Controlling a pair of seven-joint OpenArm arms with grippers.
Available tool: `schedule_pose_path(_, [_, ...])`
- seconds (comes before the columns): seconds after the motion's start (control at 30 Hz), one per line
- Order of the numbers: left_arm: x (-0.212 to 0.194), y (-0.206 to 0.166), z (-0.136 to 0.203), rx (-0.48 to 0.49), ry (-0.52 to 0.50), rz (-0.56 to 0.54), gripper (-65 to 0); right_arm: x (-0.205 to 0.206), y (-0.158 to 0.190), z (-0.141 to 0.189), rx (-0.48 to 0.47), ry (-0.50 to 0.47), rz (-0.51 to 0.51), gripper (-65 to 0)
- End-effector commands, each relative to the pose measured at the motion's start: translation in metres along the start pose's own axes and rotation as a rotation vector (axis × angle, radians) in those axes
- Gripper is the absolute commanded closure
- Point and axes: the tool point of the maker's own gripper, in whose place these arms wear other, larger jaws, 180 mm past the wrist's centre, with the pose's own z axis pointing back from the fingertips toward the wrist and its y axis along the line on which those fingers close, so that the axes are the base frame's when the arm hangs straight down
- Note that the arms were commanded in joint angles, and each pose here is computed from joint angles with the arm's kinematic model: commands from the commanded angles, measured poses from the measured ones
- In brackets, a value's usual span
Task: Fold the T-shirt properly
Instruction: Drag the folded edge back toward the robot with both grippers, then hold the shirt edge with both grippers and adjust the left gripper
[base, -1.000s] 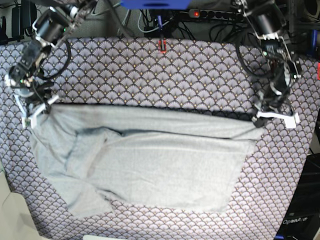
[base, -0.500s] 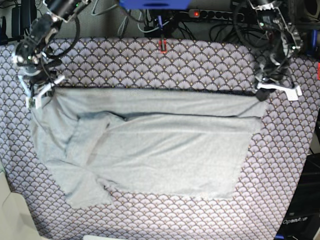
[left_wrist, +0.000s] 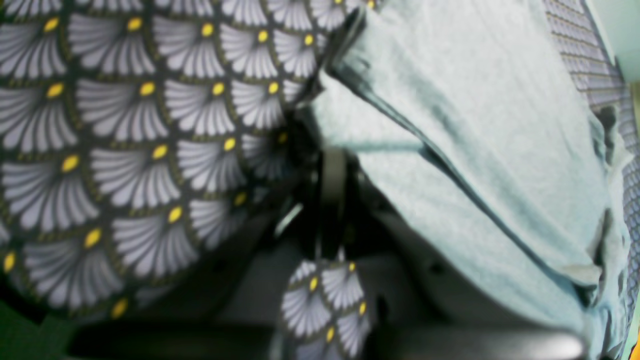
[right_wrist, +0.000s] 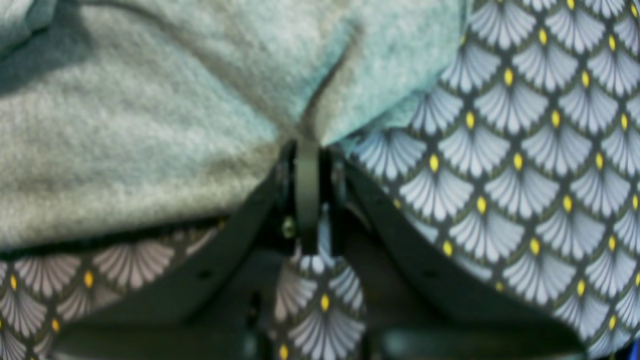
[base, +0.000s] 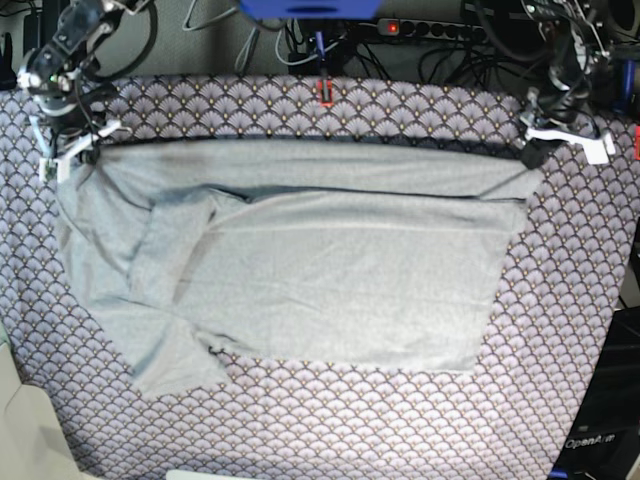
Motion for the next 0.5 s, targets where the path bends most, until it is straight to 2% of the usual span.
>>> schedule_pose_path(0.0, [0.017,-0.002,0.004,-0.008,-0.056,-0.019,0.0,-0.031,-0.006,0.006,-0.036,0.117,0.018,0.0])
schedule_pose_path(0.2, [-0.003,0.003,0.015,-0.033,-0.007,-0.062,0.0,-0.055,0.011,0.017,-0.012,0.085,-0.014,0.0])
schedule_pose_path(0.47, [-0.014,0.012,0.028,-0.036,0.030,-0.102,0.0,-0.066,-0.005,0.029,-0.053,0.069,-0.030,0.0])
